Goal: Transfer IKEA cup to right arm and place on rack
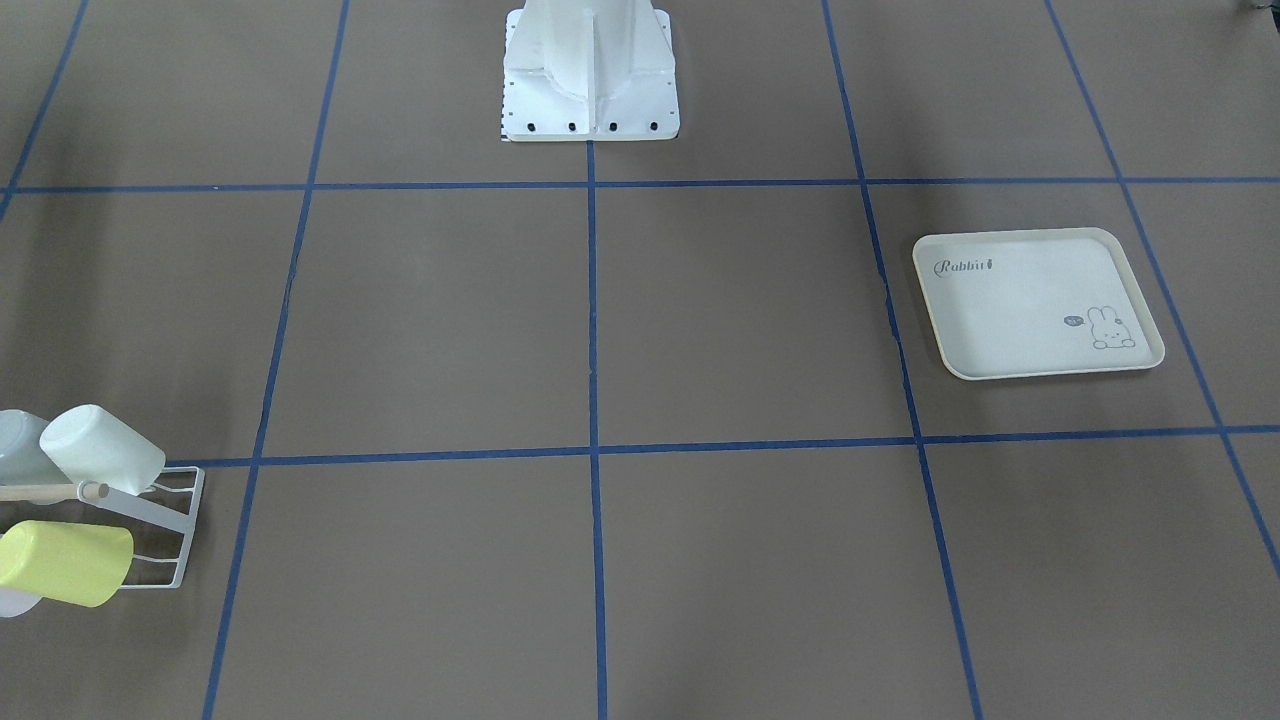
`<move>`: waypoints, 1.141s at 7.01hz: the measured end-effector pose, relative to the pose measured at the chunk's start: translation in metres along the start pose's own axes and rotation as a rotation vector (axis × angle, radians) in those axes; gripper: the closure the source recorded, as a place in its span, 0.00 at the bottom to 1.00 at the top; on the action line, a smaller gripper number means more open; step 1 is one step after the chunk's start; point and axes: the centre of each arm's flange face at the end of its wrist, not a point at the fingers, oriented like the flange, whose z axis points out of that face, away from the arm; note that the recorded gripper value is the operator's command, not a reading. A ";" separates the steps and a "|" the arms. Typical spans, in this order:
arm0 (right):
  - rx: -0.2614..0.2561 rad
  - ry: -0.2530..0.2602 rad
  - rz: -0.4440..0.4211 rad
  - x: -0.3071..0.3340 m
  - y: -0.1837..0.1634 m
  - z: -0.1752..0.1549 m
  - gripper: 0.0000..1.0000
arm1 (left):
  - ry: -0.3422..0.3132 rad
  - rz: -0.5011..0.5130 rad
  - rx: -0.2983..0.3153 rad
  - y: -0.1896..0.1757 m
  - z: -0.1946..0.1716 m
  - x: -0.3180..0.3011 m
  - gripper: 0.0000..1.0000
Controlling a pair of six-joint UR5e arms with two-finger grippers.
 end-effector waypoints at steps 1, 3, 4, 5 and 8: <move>0.000 0.000 0.000 0.000 0.000 0.000 0.00 | 0.000 0.001 0.001 -0.001 -0.001 0.000 0.00; 0.000 0.000 0.000 0.000 0.000 0.000 0.00 | 0.000 0.003 0.003 -0.002 -0.001 0.001 0.00; 0.000 0.000 0.000 0.000 0.000 0.000 0.00 | 0.000 0.003 0.003 -0.002 -0.001 0.001 0.00; 0.001 0.000 -0.001 0.000 0.000 0.000 0.00 | 0.000 0.004 0.004 -0.003 -0.001 0.001 0.00; 0.000 0.000 0.000 0.000 0.000 0.000 0.00 | -0.001 0.005 0.004 -0.004 -0.002 0.001 0.00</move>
